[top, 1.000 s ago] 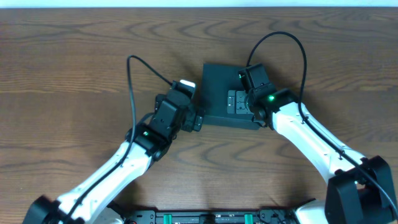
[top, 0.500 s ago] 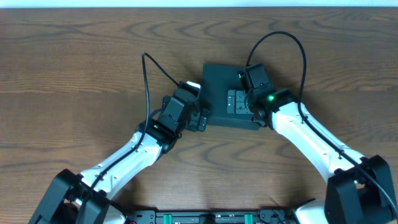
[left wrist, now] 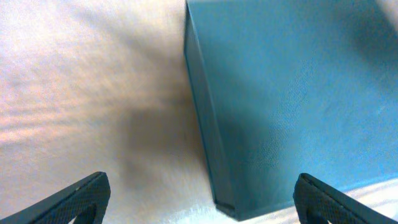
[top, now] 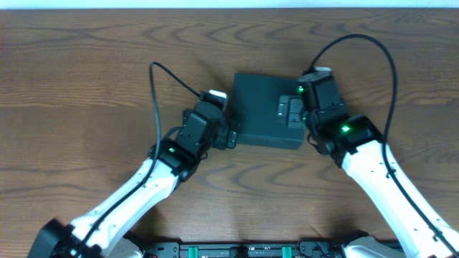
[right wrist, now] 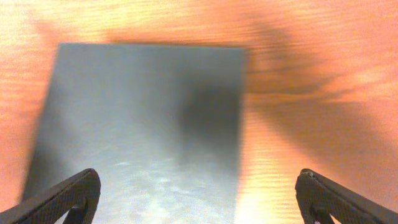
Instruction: Pack container
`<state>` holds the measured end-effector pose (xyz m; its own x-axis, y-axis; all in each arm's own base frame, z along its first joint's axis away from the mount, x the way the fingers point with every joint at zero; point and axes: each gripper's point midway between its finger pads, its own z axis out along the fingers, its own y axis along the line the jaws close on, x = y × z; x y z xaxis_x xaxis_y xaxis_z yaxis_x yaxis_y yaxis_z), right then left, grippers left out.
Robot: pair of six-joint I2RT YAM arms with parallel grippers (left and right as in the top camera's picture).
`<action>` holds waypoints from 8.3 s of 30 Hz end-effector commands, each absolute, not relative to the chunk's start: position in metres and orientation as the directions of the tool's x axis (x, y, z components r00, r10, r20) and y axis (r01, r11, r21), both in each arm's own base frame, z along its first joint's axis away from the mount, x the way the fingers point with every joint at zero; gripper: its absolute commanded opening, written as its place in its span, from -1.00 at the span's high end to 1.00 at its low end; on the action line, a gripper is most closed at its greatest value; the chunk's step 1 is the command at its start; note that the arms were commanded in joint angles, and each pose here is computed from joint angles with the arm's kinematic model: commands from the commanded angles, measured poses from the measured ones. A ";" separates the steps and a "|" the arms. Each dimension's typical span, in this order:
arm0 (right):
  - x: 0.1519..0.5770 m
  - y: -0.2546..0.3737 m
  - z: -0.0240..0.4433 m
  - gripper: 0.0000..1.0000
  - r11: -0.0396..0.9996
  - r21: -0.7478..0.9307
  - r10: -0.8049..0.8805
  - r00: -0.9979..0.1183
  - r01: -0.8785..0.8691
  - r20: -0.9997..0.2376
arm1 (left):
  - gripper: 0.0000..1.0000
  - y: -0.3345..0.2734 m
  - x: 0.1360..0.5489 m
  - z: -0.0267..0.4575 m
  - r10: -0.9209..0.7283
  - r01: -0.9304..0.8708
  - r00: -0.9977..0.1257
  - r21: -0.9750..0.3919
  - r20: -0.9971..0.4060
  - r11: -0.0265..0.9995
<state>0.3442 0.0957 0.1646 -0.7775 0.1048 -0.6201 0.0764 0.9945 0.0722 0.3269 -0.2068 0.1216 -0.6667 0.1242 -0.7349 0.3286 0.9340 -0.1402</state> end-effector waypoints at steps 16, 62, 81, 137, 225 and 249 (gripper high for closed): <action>0.372 0.002 0.067 -0.99 0.930 -0.003 0.331 -0.839 0.368 -0.432 | -0.90 -0.144 0.349 0.056 0.036 0.139 -0.826 -0.141 -0.562 0.980; 0.378 0.158 0.032 -0.98 0.971 0.233 0.148 -0.910 0.059 -0.386 | -0.91 -0.093 0.347 0.048 -0.125 -0.053 -0.864 -0.160 -0.488 0.986; 0.355 0.170 0.024 -0.99 0.970 0.232 0.141 -0.939 0.068 -0.313 | -0.90 -0.097 0.360 0.057 -0.080 0.005 -0.833 -0.153 -0.547 0.988; 0.362 0.109 0.095 -0.98 0.993 0.068 0.116 -0.862 0.094 -0.493 | -0.90 -0.079 0.290 0.043 -0.050 -0.004 -0.908 -0.112 -0.415 0.994; 0.148 0.013 0.092 -0.99 0.990 -0.047 -0.125 -0.657 -0.135 -0.744 | -0.90 -0.048 0.144 0.188 0.099 0.185 -0.770 -0.073 -0.630 0.980; 0.148 0.013 0.092 -0.98 0.990 -0.047 -0.125 -0.657 -0.135 -0.744 | -0.91 -0.036 0.150 0.128 0.017 0.141 -0.681 -0.109 -0.732 0.984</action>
